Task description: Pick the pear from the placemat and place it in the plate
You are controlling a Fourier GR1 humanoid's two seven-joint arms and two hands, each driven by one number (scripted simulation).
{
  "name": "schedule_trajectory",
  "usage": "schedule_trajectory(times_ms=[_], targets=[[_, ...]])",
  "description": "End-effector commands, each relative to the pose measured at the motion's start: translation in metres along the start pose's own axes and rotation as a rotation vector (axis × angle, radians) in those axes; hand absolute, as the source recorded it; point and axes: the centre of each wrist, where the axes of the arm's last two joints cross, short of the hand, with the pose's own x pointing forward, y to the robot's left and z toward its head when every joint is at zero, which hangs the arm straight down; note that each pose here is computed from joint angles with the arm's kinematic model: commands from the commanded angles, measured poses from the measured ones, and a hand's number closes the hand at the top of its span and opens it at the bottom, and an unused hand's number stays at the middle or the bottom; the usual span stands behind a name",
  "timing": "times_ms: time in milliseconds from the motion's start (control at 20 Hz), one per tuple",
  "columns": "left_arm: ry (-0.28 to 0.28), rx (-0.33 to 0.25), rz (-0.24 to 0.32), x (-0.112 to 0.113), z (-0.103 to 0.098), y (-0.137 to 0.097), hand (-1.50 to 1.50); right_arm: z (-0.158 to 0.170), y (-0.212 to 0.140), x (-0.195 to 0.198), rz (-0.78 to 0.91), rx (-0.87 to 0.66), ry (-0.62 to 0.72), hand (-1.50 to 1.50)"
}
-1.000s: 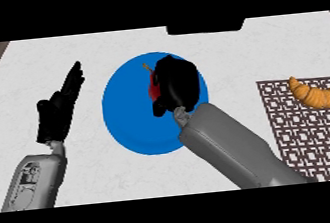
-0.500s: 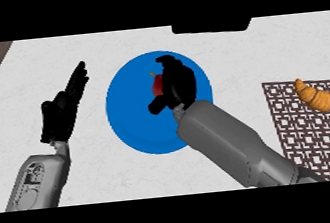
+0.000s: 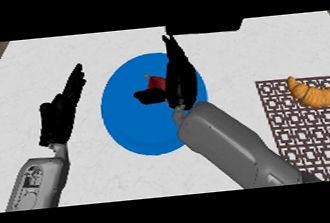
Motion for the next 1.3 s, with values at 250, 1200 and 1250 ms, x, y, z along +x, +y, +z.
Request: schedule_trajectory(times_ms=[250,1200,1250], targets=[[0.041,0.044,-0.007,-0.025,0.016,0.025,0.0,0.011,-0.062,-0.048,-0.19,-0.219,0.079,-1.5],[0.013,0.03,0.008,0.005,-0.005,0.003,0.0,0.084,-0.202,-0.139,-0.206,-0.194,0.06,-1.5],[0.015,0.041,-0.009,-0.021,-0.002,0.005,0.0,0.073,-0.199,-0.151,-0.209,-0.179,0.08,-1.5]])
